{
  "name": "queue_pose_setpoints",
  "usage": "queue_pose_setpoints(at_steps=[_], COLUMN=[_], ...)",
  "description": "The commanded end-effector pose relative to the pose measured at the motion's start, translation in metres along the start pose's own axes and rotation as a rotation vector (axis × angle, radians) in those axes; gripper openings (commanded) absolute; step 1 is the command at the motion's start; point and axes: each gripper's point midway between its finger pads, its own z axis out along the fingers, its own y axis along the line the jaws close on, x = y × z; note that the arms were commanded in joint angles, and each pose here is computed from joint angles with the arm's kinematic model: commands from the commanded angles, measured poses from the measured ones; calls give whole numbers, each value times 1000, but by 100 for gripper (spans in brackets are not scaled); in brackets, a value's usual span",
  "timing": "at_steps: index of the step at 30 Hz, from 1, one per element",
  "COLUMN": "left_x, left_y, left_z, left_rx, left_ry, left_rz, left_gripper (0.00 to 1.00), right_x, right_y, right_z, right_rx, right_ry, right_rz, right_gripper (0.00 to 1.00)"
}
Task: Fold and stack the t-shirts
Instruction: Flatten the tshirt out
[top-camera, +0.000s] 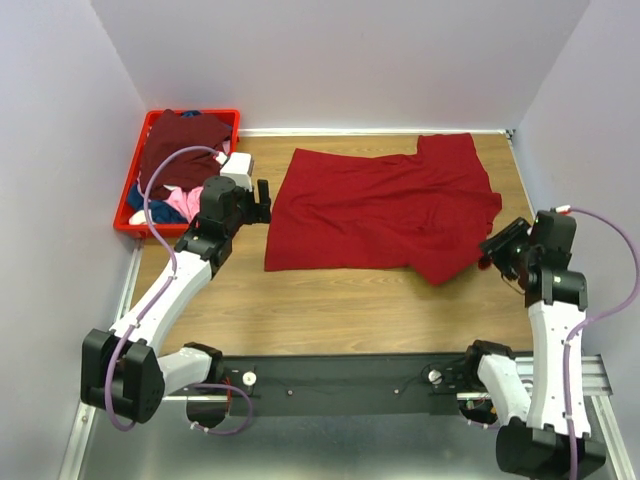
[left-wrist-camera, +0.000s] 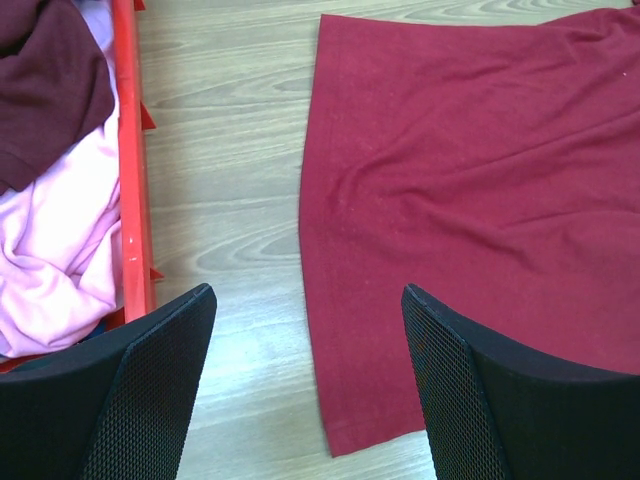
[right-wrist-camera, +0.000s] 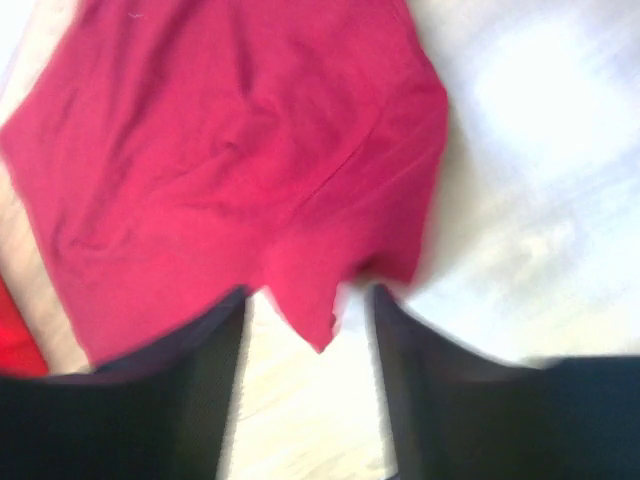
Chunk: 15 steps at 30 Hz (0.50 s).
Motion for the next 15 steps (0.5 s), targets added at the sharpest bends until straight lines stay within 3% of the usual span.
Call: queue_pose_setpoints(at_steps=[1,4,9,15], left_x=[-11,-6,5,55], left_y=[0,-6,-37,-96], left_z=[-3,1,12,35], left_rx=[-9,13,99,225], left_ry=[-21,-3,74,281], left_rz=[8,13,36,31], left_gripper=[83,83,83,82], right_x=[30,7,-29,-10], right_y=[-40,-44,-11,1], right_z=[-7,-10,25,118], right_rx=[171,219,123,50], right_ry=[61,-17,-62,77], right_rz=[28,2,-34,43], right_gripper=[66,77,75,70])
